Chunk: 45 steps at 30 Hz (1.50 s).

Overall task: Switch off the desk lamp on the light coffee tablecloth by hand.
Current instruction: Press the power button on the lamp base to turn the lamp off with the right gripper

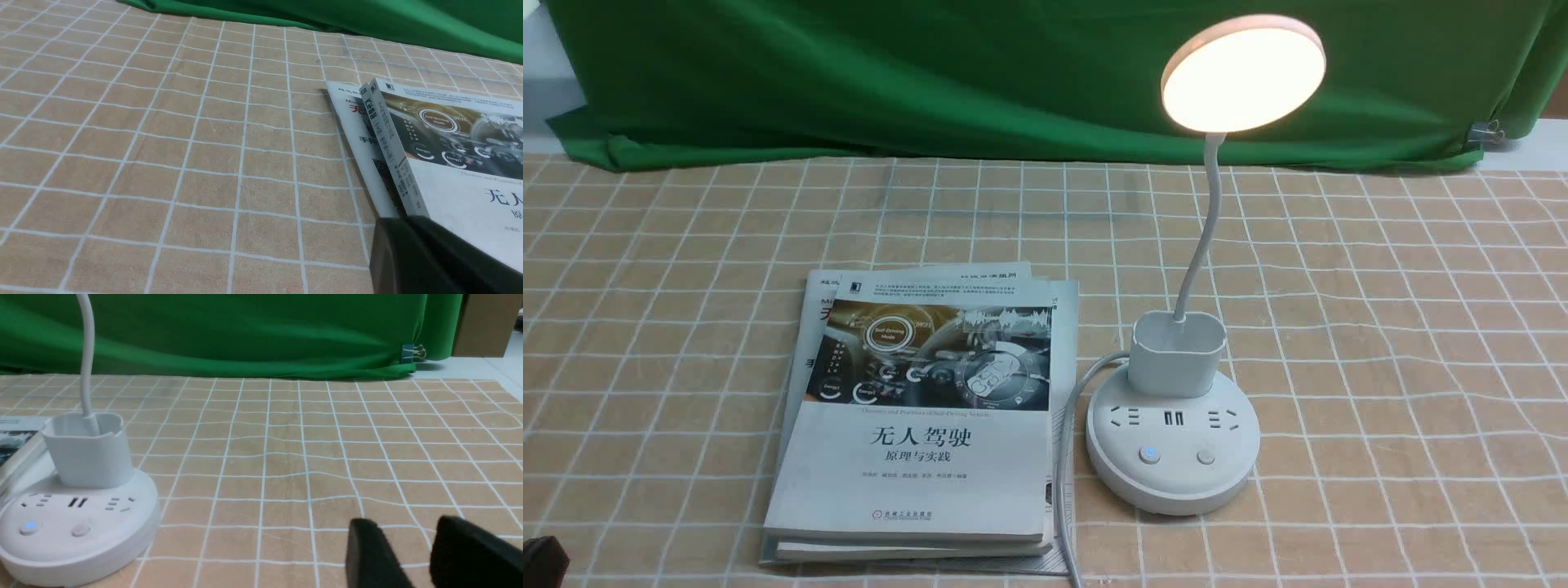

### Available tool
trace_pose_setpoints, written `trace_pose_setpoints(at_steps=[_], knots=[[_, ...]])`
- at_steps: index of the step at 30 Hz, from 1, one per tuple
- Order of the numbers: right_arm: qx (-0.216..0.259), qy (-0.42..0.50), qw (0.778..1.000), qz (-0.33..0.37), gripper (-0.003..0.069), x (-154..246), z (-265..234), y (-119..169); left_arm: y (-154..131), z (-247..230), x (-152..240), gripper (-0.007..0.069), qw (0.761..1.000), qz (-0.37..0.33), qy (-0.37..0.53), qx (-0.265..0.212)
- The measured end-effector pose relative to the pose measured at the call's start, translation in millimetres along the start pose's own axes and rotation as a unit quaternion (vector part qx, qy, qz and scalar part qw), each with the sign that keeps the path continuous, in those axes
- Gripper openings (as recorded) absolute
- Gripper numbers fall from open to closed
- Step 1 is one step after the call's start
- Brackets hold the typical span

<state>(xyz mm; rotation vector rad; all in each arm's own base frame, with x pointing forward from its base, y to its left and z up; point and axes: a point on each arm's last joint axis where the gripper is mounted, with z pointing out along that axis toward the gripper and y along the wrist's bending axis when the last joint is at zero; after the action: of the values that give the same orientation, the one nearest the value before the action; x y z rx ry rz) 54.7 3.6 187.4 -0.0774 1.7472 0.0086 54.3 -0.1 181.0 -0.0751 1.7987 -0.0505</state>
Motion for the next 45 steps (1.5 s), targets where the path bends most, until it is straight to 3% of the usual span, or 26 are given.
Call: trace_pose_setpoints(at_steps=[45], knots=[[0.0,-0.017,1.0,0.02,0.0242,-3.0,-0.1,-0.1,0.0,0.0,0.0,0.0003,1.0,0.0,0.0,0.0]])
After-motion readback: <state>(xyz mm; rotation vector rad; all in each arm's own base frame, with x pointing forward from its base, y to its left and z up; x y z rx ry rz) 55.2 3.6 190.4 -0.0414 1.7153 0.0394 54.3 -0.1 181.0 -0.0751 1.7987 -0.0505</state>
